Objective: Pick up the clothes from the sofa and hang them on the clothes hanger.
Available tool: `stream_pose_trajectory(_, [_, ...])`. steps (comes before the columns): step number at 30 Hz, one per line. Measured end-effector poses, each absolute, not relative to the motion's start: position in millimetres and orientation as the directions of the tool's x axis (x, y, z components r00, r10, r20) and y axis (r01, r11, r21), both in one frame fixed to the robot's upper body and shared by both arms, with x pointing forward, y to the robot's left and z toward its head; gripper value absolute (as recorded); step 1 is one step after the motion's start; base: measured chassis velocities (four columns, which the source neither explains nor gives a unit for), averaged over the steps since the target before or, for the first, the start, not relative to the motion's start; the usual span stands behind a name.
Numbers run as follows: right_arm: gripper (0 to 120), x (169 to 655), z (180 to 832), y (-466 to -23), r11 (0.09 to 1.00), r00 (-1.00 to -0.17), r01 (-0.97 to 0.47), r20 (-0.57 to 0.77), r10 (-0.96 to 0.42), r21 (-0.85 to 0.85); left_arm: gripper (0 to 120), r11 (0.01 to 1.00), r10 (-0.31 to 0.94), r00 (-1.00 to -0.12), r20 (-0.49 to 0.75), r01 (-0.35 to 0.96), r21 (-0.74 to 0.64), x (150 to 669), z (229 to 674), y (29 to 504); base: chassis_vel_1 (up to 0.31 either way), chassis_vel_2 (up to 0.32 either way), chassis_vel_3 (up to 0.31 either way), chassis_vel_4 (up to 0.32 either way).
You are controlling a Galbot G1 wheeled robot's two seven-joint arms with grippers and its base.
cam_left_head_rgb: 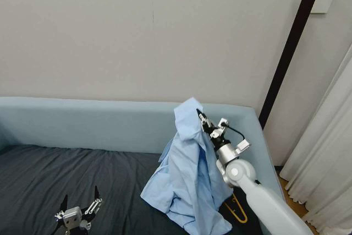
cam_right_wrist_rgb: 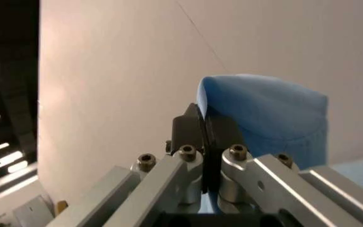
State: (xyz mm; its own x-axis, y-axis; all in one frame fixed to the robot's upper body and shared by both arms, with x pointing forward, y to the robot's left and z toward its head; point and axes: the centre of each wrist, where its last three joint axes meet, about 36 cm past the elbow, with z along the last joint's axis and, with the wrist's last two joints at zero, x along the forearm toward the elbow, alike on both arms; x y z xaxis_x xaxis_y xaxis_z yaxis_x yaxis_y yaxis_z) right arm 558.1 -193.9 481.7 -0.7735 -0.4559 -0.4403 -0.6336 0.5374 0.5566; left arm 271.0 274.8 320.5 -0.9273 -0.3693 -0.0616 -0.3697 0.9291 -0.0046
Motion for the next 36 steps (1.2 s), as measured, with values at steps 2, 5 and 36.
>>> stream_pose_trajectory(2, [0,559,517,-195,0.502,-0.742,-0.671,-0.484,-0.464,0.546,100,0.929,-0.369,-0.927,-0.064,-0.369,-0.007,272,321,275,0.000,0.000,0.000,0.000])
stream_pose_trajectory(5, [0,562,537,-198,0.487,-0.720,-0.694,-0.511,-0.469,0.531,100,0.930,-0.368,-0.927,-0.064,-0.369,-0.010,272,321,274,0.000,0.000,0.000,0.000])
stream_pose_trajectory(36, [0,555,688,-278,0.566,-0.606,-0.787,-0.484,-0.631,0.246,100,0.935,-0.352,-0.931,-0.093,-0.346,-0.071,291,334,255,0.000,0.000,0.000,0.000])
